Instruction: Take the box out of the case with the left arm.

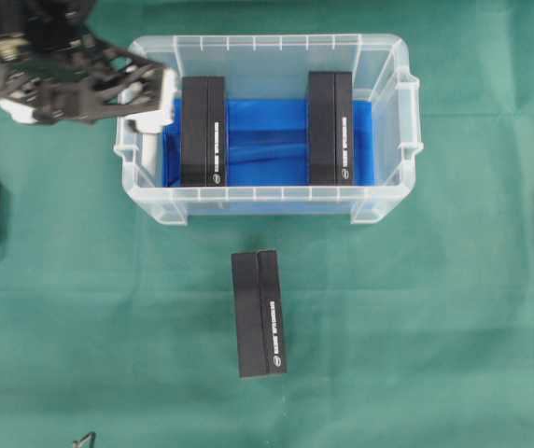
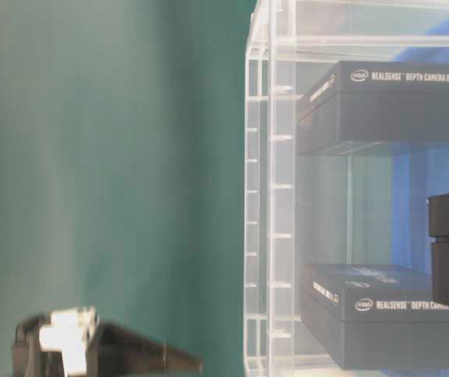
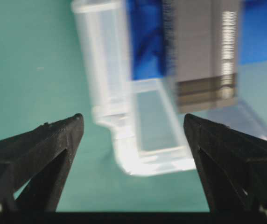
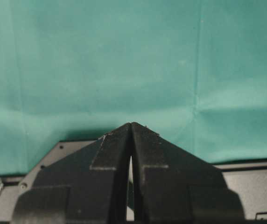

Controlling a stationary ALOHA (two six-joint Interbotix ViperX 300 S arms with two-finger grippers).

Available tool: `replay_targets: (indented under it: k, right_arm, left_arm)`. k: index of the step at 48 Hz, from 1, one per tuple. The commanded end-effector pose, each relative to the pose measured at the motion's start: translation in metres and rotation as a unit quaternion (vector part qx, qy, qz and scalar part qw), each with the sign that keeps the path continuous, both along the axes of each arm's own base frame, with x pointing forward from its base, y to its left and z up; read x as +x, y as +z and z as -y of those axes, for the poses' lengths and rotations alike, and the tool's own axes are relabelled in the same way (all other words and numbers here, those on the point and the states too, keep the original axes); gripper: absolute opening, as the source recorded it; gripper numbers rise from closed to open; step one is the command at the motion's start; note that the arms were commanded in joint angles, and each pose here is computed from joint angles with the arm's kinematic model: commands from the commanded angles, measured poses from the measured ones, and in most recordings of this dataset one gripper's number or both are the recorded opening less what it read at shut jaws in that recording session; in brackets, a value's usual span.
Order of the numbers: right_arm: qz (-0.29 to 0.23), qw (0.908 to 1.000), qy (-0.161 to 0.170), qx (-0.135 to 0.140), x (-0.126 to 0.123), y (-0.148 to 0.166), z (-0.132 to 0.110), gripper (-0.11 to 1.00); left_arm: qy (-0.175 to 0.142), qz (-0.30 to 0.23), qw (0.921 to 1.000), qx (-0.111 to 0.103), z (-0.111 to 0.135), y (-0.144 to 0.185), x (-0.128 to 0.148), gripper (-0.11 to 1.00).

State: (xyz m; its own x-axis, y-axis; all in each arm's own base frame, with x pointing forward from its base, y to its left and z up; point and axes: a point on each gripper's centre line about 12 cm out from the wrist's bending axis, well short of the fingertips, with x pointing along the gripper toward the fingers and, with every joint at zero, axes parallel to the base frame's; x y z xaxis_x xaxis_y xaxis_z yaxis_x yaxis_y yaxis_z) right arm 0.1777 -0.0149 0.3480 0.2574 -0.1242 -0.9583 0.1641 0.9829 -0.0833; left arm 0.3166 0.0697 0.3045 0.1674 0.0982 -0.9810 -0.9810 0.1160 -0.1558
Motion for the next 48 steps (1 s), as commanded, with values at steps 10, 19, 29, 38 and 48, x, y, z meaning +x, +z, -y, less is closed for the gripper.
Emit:
replay_targets:
  k: [10,19,29,38,48]
  right_arm:
    - [0.008,1.0000,-0.001,-0.001,0.001,0.005,0.000,0.01]
    - [0.008,1.0000,-0.001,-0.001,0.001,0.005,0.000,0.01]
    - [0.007,1.0000,-0.001,-0.001,0.001,0.004,0.000,0.01]
    - [0.006,1.0000,0.000,-0.001,0.001,0.003,0.000,0.01]
    - [0.003,1.0000,0.001,-0.001,0.001,0.001,0.000,0.01]
  left_arm:
    - [-0.013,0.028,0.9995,0.007,-0.002,0.015,0.049,0.88]
    - [-0.014,0.029,0.9995,0.007,-0.004,0.014,0.064,0.88]
    - [-0.012,0.028,0.9995,0.006,-0.006,0.010,0.072,0.88]
    - [-0.011,0.025,0.9996,0.005,-0.006,0.008,0.075,0.88]
    - [-0.004,0.025,0.9997,0.004,-0.006,0.006,0.075,0.88]
